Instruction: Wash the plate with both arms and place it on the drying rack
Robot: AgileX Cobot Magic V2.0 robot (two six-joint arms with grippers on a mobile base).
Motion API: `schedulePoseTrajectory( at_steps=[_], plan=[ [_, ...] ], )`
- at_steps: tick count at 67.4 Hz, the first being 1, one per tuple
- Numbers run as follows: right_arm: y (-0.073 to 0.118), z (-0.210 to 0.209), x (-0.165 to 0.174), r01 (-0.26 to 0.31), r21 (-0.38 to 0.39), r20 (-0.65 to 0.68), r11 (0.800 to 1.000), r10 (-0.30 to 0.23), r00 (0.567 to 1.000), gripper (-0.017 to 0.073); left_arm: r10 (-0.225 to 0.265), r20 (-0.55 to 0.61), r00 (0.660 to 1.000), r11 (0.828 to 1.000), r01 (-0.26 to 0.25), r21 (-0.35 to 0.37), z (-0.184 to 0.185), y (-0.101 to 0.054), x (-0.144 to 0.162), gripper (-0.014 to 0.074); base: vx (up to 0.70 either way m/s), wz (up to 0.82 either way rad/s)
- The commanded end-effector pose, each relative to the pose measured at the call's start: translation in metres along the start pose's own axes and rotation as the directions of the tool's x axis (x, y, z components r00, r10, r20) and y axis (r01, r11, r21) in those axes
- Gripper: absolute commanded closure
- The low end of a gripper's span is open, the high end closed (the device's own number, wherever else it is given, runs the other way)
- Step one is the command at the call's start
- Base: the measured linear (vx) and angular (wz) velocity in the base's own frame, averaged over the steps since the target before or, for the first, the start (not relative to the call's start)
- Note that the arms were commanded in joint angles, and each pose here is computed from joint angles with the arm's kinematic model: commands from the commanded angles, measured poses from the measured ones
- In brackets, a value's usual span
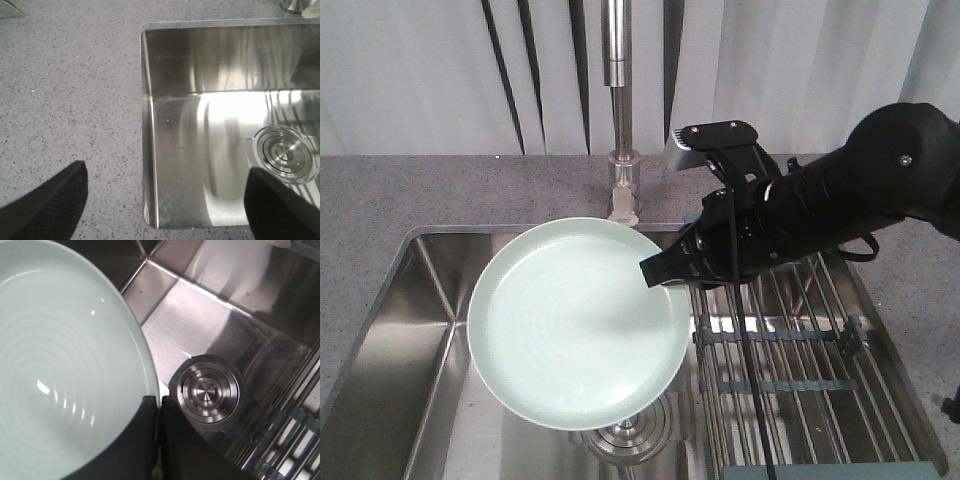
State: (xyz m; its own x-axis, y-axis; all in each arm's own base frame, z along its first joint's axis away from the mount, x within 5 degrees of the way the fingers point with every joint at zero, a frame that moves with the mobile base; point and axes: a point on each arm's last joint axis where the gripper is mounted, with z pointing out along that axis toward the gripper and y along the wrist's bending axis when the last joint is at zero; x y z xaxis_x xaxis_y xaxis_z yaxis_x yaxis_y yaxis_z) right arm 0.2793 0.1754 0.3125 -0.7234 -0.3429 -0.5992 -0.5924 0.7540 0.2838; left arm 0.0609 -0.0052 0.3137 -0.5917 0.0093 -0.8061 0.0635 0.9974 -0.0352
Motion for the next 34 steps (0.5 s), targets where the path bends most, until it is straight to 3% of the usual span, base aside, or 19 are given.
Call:
schedulePoseTrajectory(
  at_steps=[1,16,34],
  plan=[
    [0.005,-0.015,-0.022,0.011,0.008,0.105,1.0,-0.012,0.994,0.0561,-0.011,0.071,0.997,1.0,0.011,0.003,-0.004,0.0,-0.011,0.0007,0.0,0.0],
    [-0.001,-0.006,-0.043,0.042,0.025,0.087,0.999,-0.044,0.995,0.0561,-0.011,0.071,0.997,1.0,0.011,0.003,-0.004,0.0,-0.011,0.0007,0.0,0.0],
    [-0.023,-0.001,-0.064,0.063,0.065,0.087,0.996,-0.069,0.994,0.0561,-0.011,0.071,0.997,1.0,0.011,0.003,-0.004,0.0,-0.011,0.0007,0.0,0.0]
  ],
)
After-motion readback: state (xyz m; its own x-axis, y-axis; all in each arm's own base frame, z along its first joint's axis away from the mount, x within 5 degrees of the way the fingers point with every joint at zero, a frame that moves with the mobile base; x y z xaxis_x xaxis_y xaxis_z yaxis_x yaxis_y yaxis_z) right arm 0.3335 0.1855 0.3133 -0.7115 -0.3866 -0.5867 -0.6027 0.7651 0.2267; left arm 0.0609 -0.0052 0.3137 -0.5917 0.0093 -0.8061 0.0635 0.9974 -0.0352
